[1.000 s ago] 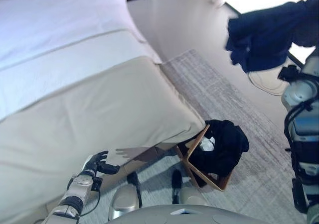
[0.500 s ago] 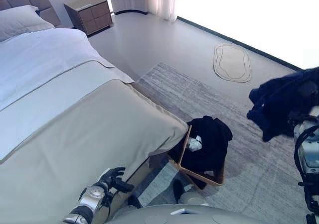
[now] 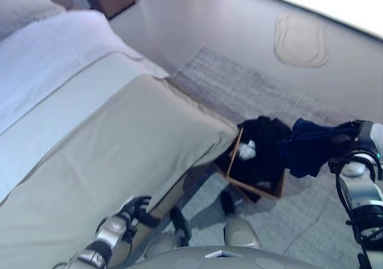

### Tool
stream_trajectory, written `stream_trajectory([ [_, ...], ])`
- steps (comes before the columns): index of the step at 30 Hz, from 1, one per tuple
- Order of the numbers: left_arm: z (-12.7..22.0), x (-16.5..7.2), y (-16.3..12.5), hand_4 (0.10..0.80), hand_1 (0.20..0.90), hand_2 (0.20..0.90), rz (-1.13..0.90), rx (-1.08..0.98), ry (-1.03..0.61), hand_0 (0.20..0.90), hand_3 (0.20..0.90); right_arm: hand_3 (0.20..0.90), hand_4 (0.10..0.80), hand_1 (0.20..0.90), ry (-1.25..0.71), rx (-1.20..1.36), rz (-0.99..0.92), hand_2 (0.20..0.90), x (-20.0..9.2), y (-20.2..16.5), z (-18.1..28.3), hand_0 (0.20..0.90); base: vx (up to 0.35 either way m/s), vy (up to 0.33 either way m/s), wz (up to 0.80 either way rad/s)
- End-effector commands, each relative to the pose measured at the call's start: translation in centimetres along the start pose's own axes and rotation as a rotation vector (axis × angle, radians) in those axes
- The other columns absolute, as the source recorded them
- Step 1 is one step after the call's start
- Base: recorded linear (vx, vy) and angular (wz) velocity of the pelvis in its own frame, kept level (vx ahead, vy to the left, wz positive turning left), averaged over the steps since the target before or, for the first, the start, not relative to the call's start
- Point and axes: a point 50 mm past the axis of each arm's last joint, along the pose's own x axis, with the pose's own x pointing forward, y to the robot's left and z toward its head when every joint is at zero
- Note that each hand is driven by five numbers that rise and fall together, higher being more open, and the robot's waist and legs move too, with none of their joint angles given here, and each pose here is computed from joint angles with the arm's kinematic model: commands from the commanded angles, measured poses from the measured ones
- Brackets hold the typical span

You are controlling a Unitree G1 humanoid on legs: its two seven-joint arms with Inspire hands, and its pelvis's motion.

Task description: Pick up the clothes from the bed and place them into the basket

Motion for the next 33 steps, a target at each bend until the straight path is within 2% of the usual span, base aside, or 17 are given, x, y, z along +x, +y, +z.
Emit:
stream_trajectory([
  [1, 2.8, 0.1, 2.3, 0.8, 0.9, 0.9, 0.065, 0.028, -0.117, 0.9, 0.9, 0.2, 0.1, 0.3, -0.177, 0.057, -0.169, 0.3, 2.4, -3.2, 6.1, 0.3, -0.071, -0.031, -0.01],
  [7, 6.4, 0.3, 2.1, 0.8, 0.9, 0.9, 0.062, 0.033, -0.244, 0.9, 0.9, 0.2, 0.1, 0.3, -0.196, 0.019, -0.145, 0.3, 2.8, -2.1, 7.4, 0.3, -0.077, -0.04, 0.0],
  [12, 8.0, 0.4, 2.1, 0.8, 0.9, 0.9, 0.066, 0.016, -0.305, 0.9, 0.9, 0.2, 0.1, 0.3, -0.226, -0.028, -0.151, 0.3, 3.6, -2.1, 9.5, 0.3, -0.056, -0.027, 0.06],
  [13, 8.4, 0.4, 2.3, 0.8, 0.9, 0.9, 0.069, 0.014, -0.319, 0.9, 0.9, 0.258, 0.158, 0.349, -0.189, -0.059, -0.151, 0.349, 3.9, -2.1, 9.5, 0.349, -0.074, -0.036, 0.1],
  [14, 8.8, 0.4, 2.5, 0.8, 0.9, 0.9, 0.072, 0.009, -0.331, 0.9, 0.9, 0.9, 0.8, 0.9, -0.152, -0.087, -0.142, 0.9, 4.3, -2.1, 9.3, 0.9, -0.065, -0.049, 0.08],
  [18, 9.8, 0.1, 3.0, 0.8, 0.9, 0.9, 0.087, 0.001, -0.373, 0.9, 0.9, 0.9, 0.8, 0.9, -0.028, -0.089, -0.081, 0.9, 5.1, -1.7, 8.5, 0.9, -0.052, -0.069, 0.01],
  [26, 9.7, 0.0, 2.3, 0.8, 0.9, 0.9, 0.067, -0.035, -0.38, 0.9, 0.9, 0.9, 0.8, 0.9, -0.09, 0.01, -0.096, 0.9, 4.6, -0.8, 10.3, 0.9, 0.005, 0.006, 0.13],
  [29, 8.9, 0.1, 2.1, 0.8, 0.9, 0.9, 0.058, -0.055, -0.351, 0.9, 0.9, 0.9, 0.8, 0.9, -0.056, 0.009, -0.008, 0.9, 3.9, 1.1, 8.3, 0.9, 0.024, 0.048, 0.04],
  [33, 6.3, 0.3, 2.0, 0.8, 0.9, 0.9, 0.052, -0.064, -0.248, 0.9, 0.9, 0.9, 0.8, 0.9, 0.052, 0.016, 0.234, 0.9, -0.1, 7.1, 1.4, 0.9, 0.08, 0.024, 0.18],
])
